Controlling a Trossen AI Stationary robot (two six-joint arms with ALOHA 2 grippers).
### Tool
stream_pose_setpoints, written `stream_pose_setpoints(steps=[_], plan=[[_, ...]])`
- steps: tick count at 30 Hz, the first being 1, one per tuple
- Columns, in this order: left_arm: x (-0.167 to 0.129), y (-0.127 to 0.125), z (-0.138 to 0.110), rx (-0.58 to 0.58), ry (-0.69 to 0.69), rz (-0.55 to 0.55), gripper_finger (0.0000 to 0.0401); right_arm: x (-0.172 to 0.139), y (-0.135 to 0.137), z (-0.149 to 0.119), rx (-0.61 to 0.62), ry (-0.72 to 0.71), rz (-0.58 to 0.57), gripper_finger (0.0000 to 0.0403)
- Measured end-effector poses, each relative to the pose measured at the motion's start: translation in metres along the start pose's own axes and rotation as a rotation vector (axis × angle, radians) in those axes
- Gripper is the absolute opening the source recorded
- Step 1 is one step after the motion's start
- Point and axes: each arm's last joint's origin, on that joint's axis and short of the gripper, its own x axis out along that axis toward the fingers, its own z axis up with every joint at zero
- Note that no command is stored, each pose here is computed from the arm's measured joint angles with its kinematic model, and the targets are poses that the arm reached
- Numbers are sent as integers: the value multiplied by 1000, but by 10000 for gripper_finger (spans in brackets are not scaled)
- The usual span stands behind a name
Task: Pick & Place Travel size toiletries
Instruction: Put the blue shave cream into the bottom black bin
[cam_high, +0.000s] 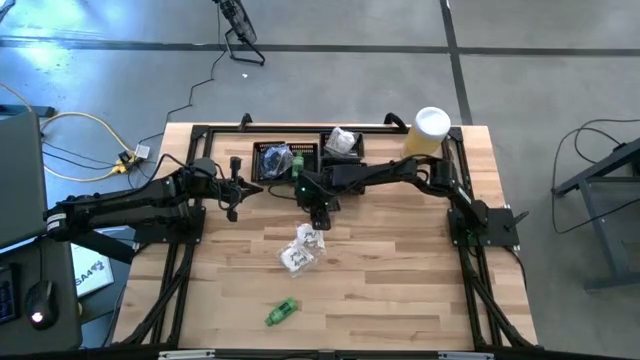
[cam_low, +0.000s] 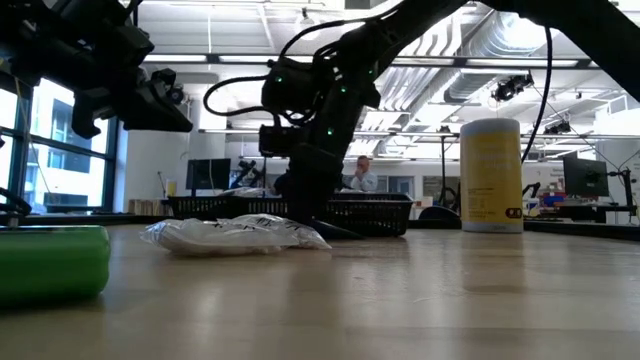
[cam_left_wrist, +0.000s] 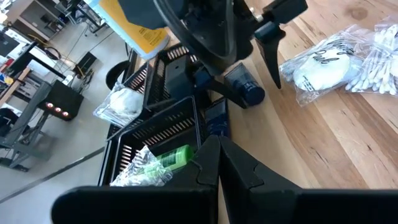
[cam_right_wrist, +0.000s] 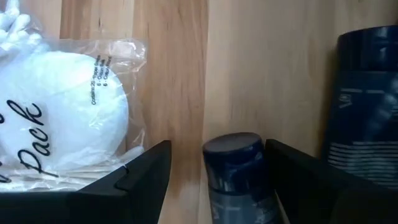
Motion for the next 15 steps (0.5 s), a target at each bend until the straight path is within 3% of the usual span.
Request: stream_pose_setpoints(steps=[6, 15], plan=[[0, 0, 0, 0, 0, 0, 1, 0, 0, 0, 0, -4, -4, 247], [0, 0, 0, 0, 0, 0, 1, 0, 0, 1, 0, -10, -6, 184]])
